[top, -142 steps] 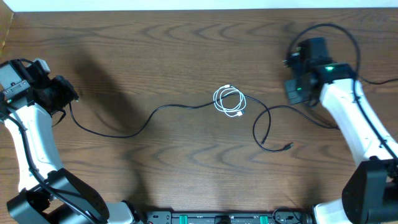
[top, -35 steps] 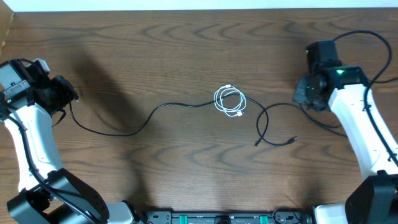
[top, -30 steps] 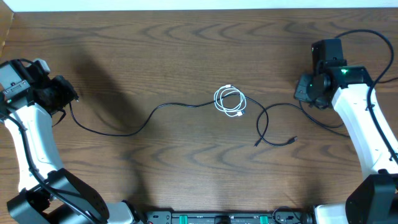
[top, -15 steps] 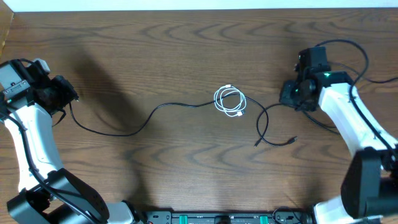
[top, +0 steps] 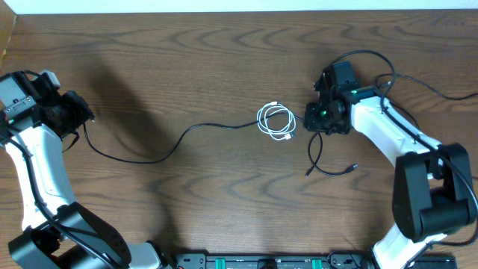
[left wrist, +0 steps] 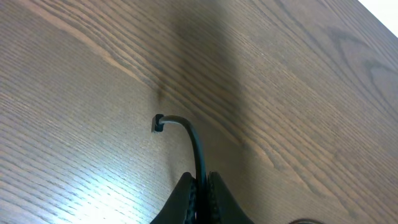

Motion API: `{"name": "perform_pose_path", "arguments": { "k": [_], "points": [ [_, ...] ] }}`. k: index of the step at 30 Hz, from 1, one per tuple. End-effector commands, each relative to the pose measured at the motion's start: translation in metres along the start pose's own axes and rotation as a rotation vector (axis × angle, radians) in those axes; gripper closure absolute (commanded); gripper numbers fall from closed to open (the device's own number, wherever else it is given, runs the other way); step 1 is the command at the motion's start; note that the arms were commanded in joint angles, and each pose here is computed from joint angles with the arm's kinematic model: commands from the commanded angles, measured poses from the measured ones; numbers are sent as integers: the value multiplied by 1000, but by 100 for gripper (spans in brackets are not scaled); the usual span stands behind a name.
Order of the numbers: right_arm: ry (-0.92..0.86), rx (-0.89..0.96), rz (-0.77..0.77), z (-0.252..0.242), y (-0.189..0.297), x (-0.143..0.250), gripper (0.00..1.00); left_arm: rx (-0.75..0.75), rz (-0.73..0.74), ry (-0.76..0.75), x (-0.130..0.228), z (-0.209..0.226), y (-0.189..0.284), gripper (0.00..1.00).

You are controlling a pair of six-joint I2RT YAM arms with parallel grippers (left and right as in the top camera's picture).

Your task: Untangle cables

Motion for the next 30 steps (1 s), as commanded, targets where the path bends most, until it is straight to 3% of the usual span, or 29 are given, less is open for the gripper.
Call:
{"name": "perform_pose_path", "arguments": {
  "k": [1,6,24,30],
  "points": [
    [-6,14,39,-6,-13,4,76,9,-11,-14,-2,-3,3,92],
    [-19,42,92,-11,-17,12,86,9,-11,-15,-2,-3,3,92],
    [-108,119,154,-52,-6,20,89,9,-10,-18,-2,-3,3,92],
    [-122,158,171,-66,-2,23,85,9,-10,-18,-2,-3,3,92]
  ]
}}
Point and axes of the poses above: each gripper's point midway between its finger pads, its own y axis back along the fingers, its own z axis along the line the jaws close on, x = y × z, the point moved 8 cm from there along y, back along the fingers, and after that the axes turned 7 degrees about y, right-handed, at the moved point
